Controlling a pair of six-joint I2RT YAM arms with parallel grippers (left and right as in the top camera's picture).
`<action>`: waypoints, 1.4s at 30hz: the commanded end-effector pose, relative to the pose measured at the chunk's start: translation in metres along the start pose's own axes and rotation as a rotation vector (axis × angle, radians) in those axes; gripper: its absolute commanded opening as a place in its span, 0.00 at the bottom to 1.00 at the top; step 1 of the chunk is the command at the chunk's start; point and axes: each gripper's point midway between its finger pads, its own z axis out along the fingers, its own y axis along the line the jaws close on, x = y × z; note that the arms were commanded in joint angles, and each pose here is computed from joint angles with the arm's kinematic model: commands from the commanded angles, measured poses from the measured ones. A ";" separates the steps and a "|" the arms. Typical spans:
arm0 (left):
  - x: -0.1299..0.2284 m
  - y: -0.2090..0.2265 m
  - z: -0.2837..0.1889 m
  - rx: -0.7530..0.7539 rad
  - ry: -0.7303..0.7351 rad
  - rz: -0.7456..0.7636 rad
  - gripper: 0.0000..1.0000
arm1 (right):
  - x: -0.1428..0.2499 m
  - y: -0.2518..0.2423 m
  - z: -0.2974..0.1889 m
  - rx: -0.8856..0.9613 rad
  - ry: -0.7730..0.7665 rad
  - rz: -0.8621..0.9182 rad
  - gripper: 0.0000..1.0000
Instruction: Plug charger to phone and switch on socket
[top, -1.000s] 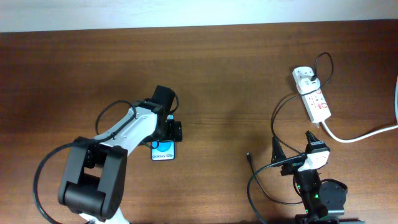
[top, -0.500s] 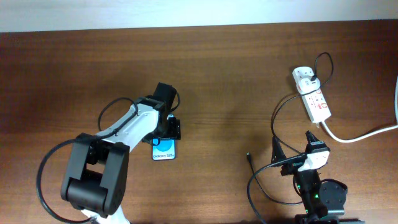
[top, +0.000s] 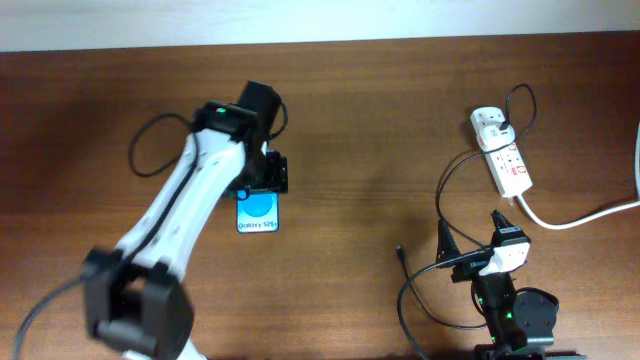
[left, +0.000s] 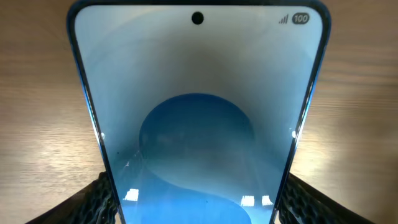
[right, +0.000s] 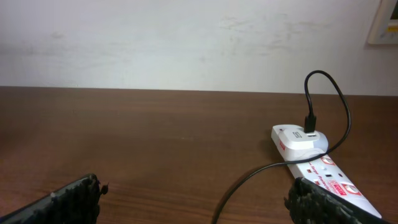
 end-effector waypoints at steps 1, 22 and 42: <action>0.005 -0.002 -0.094 0.130 -0.236 -0.003 0.44 | 0.003 0.001 0.000 -0.004 0.004 -0.007 0.98; 0.039 0.017 -0.159 0.343 -0.289 -0.761 0.45 | 0.009 0.132 -0.061 -0.788 0.433 0.847 0.98; 0.028 -0.020 -0.102 0.344 -0.014 -0.788 0.45 | -0.056 0.113 -0.039 -0.665 0.297 0.899 0.98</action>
